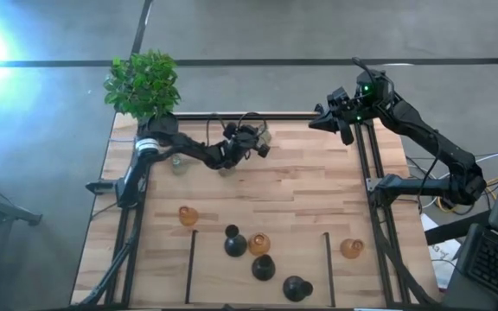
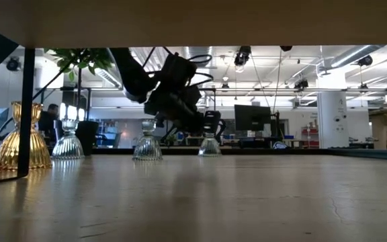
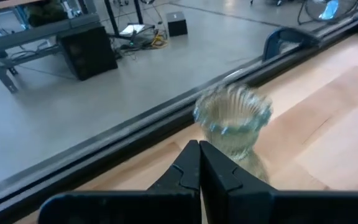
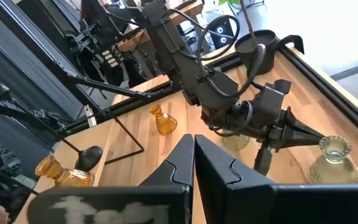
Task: Pick & Place candle stick holders
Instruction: Adjust the top transparent glass candle holder, then put the bottom right transparent glass candle holder on the shelf
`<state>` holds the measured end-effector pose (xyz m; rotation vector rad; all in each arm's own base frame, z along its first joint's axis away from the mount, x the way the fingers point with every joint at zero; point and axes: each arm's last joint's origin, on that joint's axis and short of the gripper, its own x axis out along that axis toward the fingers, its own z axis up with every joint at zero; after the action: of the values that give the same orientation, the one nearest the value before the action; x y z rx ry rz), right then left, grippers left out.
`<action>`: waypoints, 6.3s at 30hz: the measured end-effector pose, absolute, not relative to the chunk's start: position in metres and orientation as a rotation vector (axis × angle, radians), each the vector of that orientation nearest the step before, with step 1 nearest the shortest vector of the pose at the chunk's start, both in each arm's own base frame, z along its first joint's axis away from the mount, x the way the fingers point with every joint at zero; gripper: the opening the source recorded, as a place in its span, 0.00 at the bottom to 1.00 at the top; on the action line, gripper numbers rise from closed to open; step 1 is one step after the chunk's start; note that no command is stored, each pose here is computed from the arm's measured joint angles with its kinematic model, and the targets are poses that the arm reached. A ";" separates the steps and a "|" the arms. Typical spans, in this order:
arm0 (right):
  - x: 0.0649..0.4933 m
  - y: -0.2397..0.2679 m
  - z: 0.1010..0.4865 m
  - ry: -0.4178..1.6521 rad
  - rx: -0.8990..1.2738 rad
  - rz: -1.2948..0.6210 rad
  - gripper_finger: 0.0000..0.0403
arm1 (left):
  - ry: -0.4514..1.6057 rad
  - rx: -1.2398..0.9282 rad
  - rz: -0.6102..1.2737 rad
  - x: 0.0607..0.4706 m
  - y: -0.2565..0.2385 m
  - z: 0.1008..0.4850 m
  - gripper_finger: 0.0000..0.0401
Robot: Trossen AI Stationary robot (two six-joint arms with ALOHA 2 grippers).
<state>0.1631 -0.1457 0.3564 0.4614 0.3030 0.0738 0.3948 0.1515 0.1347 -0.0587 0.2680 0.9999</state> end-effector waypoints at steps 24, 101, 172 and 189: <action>0.163 -0.144 0.356 0.301 0.476 0.120 0.02 | 0.215 -0.098 1.000 0.404 0.149 0.143 0.00; 0.174 -0.226 0.387 0.823 0.552 0.001 0.22 | 0.264 -0.133 0.662 0.254 0.062 0.275 0.11; 0.154 -0.191 0.353 0.824 0.714 -0.071 0.21 | 0.480 -0.130 0.493 0.255 0.057 0.130 0.77; 0.154 -0.191 0.354 0.820 0.709 -0.072 0.21 | 0.416 -0.143 0.532 0.273 0.068 0.128 0.75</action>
<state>0.1544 -0.1915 0.3536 0.7086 0.8204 -0.0721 0.2735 0.0680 0.1278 -0.1434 0.4162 0.5324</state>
